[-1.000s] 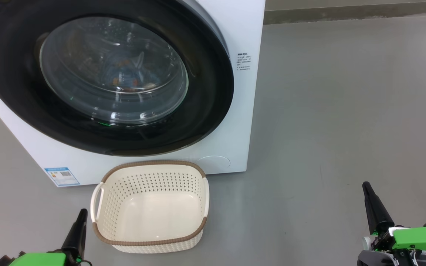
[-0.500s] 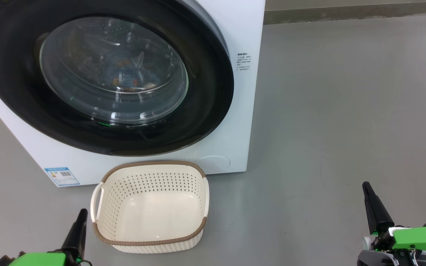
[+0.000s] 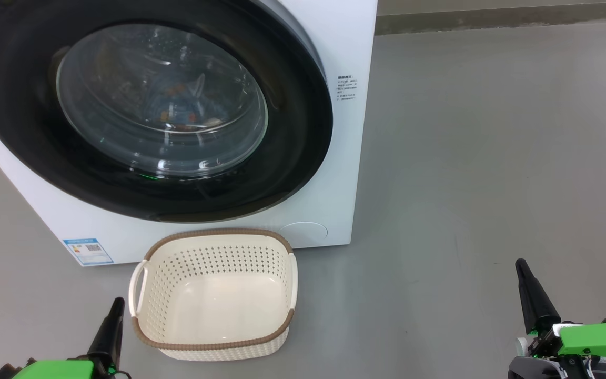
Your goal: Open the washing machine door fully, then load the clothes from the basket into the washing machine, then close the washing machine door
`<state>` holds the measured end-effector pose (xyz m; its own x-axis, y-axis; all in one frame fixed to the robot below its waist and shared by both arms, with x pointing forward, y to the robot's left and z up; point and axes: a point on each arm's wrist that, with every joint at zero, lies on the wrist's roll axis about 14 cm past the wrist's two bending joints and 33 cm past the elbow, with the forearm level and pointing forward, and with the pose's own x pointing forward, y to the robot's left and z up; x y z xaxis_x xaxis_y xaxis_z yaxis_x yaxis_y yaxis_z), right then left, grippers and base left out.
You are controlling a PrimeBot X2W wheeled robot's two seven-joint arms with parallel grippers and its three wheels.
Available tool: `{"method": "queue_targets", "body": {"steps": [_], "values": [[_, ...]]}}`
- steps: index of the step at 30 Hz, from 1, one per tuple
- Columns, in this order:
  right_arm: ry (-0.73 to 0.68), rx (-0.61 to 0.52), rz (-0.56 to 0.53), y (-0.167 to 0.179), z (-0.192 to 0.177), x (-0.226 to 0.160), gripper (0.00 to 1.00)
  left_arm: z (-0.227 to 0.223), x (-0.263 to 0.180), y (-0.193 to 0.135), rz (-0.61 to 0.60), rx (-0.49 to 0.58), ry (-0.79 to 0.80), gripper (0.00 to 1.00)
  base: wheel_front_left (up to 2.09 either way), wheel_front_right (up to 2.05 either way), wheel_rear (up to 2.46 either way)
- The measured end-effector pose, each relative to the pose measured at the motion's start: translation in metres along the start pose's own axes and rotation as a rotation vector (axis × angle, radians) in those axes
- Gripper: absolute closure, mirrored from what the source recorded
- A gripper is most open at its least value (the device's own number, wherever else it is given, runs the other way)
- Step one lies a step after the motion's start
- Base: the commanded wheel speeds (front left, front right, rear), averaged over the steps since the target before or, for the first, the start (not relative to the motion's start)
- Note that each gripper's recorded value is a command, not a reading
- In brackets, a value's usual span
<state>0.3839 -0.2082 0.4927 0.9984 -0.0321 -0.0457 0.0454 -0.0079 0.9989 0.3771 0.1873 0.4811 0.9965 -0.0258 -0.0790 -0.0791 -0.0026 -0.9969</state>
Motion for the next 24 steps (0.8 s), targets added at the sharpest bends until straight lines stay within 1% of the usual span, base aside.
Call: {"method": "queue_targets", "body": {"steps": [24], "values": [[0.001,0.0,0.0,0.0,-0.0002,0.0,1.0,0.0,0.0,0.0,0.0,0.0,0.0,1.0,0.0,0.0,0.0]]}}
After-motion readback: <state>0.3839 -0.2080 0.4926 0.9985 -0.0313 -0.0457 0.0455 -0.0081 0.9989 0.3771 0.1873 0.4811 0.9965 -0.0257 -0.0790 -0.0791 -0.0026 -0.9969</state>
